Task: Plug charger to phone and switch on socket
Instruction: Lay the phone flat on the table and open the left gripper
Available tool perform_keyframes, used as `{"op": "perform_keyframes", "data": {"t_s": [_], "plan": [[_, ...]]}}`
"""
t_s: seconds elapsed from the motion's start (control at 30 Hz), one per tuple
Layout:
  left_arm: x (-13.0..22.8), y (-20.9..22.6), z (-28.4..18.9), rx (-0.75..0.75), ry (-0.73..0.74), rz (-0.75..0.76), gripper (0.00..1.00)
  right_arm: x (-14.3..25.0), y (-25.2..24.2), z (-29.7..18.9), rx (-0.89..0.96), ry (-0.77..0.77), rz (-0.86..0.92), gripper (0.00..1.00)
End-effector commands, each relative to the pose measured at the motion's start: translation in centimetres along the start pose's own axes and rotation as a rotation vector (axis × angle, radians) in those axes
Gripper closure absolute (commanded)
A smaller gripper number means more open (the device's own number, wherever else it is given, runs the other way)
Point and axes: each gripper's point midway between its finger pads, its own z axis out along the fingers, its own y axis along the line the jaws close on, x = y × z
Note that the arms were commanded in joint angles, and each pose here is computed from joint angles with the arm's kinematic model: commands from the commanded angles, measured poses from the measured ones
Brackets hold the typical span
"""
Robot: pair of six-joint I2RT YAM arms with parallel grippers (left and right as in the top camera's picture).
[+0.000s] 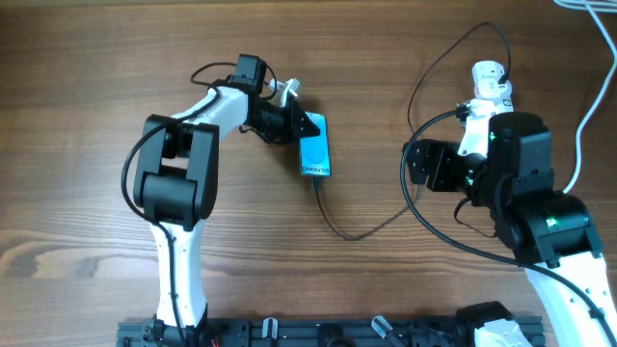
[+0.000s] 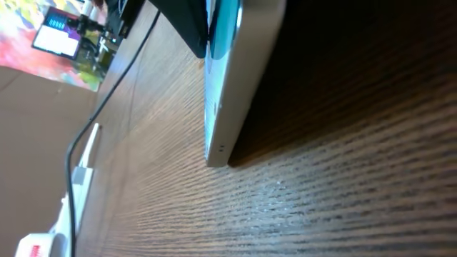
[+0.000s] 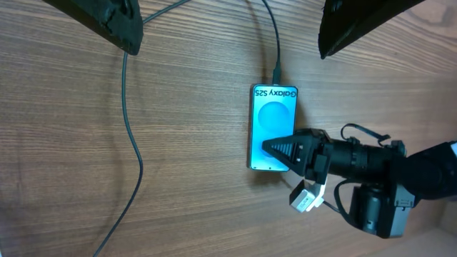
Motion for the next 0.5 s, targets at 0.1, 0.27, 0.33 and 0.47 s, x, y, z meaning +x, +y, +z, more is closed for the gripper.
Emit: {"op": "perform_keyframes", "data": {"t_s": [0.1, 0.27, 0.33, 0.47], "plan": [[1.5, 7.5, 0.5, -0.347, 0.002, -0.114, 0.82, -0.3, -0.2, 0.0, 0.019, -0.007, -0.021, 0.2], [1.6, 9.2, -0.2, -0.452, -0.022, -0.179, 0.82, -0.3, -0.4, 0.0, 0.03, -0.01, -0.02, 0.21], [1.8, 9.3, -0.3, -0.457, -0.014, -0.184, 0.81, -0.3, -0.4, 0.0, 0.03, -0.01, -0.02, 0.2], [2.0, 9.3, -0.3, -0.459, -0.007, -0.189, 0.8, -0.4, -0.7, 0.0, 0.043, -0.014, -0.017, 0.2]]}}
